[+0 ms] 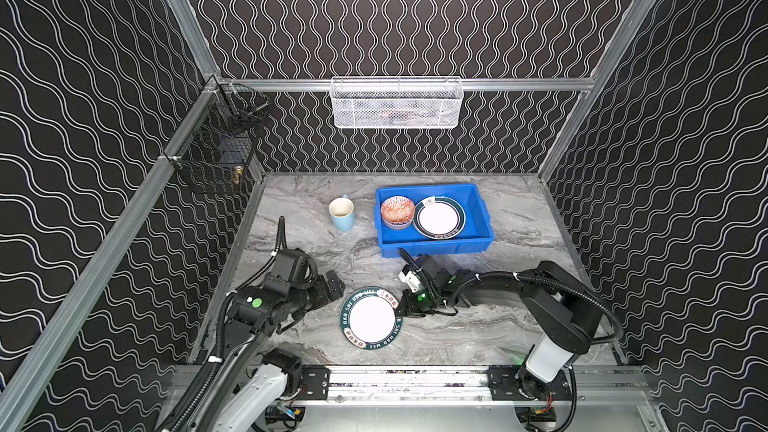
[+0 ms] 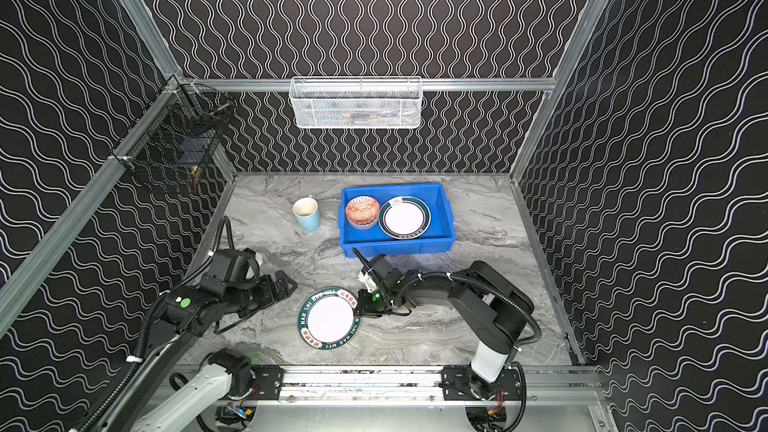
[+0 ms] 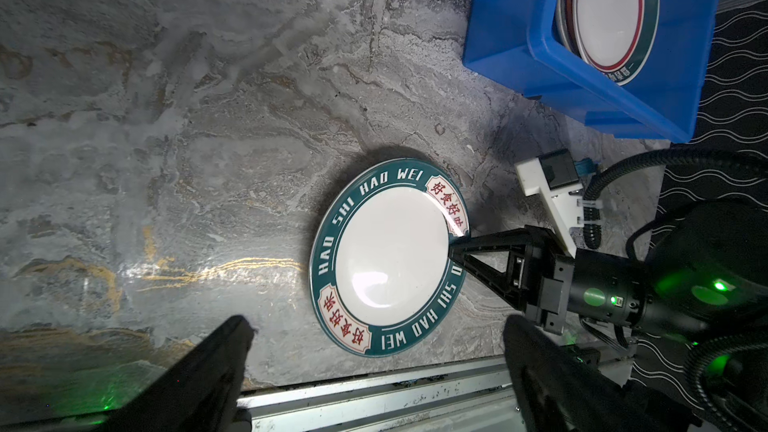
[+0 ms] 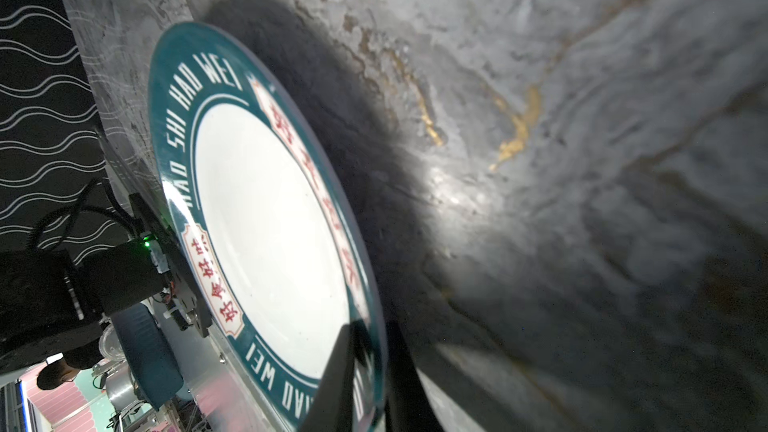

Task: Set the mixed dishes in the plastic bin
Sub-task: 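Close the right gripper on the plate rim and tilt it up, then lift the 'HAO SHI HAO WEI' plate with the right gripper over the bin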

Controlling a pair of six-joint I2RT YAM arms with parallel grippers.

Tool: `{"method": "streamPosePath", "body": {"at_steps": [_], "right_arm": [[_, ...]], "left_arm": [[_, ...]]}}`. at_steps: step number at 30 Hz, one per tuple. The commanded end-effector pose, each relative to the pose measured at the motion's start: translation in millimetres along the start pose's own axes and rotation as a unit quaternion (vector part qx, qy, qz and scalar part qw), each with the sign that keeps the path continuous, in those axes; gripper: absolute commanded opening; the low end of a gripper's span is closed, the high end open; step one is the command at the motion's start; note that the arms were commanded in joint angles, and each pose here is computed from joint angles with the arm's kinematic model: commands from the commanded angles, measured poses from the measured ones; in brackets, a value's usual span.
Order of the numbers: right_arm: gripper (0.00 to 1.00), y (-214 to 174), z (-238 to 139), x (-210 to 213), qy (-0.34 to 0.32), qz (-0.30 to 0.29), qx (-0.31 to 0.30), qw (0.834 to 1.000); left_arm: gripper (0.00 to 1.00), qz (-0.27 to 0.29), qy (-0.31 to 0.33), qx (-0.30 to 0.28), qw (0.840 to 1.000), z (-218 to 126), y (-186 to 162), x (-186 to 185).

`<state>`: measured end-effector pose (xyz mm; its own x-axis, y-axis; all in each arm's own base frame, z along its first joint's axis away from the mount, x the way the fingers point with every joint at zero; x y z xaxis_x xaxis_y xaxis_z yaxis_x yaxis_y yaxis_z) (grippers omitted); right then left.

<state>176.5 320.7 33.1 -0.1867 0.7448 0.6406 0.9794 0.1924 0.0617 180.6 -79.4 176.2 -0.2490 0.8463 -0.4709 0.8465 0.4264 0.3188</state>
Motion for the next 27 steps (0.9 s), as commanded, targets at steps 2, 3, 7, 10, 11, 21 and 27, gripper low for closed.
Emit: {"method": "streamPosePath", "body": {"at_steps": [2,3,7,10,11,21,27], "right_arm": [[0.03,-5.9,-4.0,-25.8,-0.05,0.018,0.004,0.999],[0.01,-5.5,-6.5,-25.8,-0.044,0.02,0.003,0.999],[0.0,-3.9,-20.1,-20.6,-0.014,0.023,0.002,1.0],[0.0,-1.4,-34.7,-11.2,-0.005,0.008,-0.001,1.0],[0.0,-0.2,-40.6,-7.3,-0.005,0.001,-0.002,1.0],[0.0,34.1,-136.2,29.2,0.017,-0.025,-0.087,0.996],[0.0,79.7,-221.4,20.9,-0.006,-0.016,-0.197,0.98]], "left_arm": [[0.99,0.012,-0.015,-0.013,1.0,4.1,11.3,-9.8],[0.99,0.015,-0.016,-0.012,1.0,5.8,12.7,-11.6],[0.99,0.024,-0.022,-0.012,0.999,10.2,21.0,-19.2],[0.99,0.035,-0.022,-0.015,0.999,12.8,29.8,-25.6],[0.99,0.039,-0.022,-0.018,0.999,13.0,33.4,-28.0],[0.99,0.076,-0.038,-0.063,0.994,2.7,76.3,-62.0],[0.99,0.103,-0.04,-0.078,0.991,8.4,104.0,-81.8]]}}
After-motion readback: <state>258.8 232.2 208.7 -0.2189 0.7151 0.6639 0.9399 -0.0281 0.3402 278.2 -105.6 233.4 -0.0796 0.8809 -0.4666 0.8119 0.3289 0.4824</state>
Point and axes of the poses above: each gripper's point midway between its finger pads, its own z axis out along the fingers, its own x axis along the line the jaws close on, y = z × x, the point moved 2 cm from there along -z, back along the fingers, and after that the axes turned 1 degree about z, right-handed, at the moved point
